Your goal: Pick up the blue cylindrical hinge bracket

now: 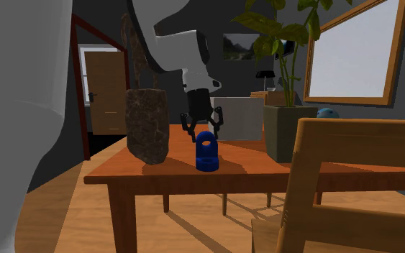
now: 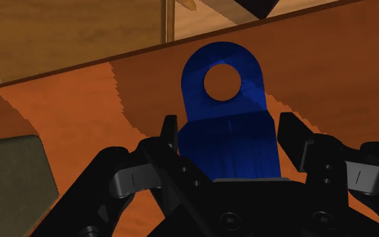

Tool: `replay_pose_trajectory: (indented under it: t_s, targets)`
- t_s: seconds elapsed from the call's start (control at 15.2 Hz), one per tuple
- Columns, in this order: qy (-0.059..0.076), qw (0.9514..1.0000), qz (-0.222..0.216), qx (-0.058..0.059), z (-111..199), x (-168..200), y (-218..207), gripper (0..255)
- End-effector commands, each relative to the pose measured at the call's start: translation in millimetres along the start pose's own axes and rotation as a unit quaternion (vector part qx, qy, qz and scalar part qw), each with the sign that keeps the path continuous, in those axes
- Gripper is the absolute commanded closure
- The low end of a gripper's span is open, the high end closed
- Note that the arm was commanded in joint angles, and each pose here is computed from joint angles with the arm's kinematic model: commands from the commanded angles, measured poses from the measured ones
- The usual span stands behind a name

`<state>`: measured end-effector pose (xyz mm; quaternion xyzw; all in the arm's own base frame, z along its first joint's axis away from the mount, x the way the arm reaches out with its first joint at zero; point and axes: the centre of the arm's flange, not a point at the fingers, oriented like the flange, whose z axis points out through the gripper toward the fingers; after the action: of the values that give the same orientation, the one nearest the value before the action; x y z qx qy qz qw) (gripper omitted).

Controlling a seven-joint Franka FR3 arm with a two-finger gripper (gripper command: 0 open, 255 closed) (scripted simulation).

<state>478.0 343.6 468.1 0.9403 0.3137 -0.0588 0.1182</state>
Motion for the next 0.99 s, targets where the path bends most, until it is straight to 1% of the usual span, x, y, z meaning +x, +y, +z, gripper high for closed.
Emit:
replay_pose_trajectory:
  t_s: [0.0, 0.46, 0.92]
  targets:
    - [-0.001, 1.0000, 0.000, 0.000, 1.8, 0.4, 0.2, 255]
    - [-0.001, 1.0000, 0.000, 0.000, 1.9, 0.4, 0.0, 255]
    - [-0.001, 1.0000, 0.000, 0.000, -33.8, -6.4, 6.9, 255]
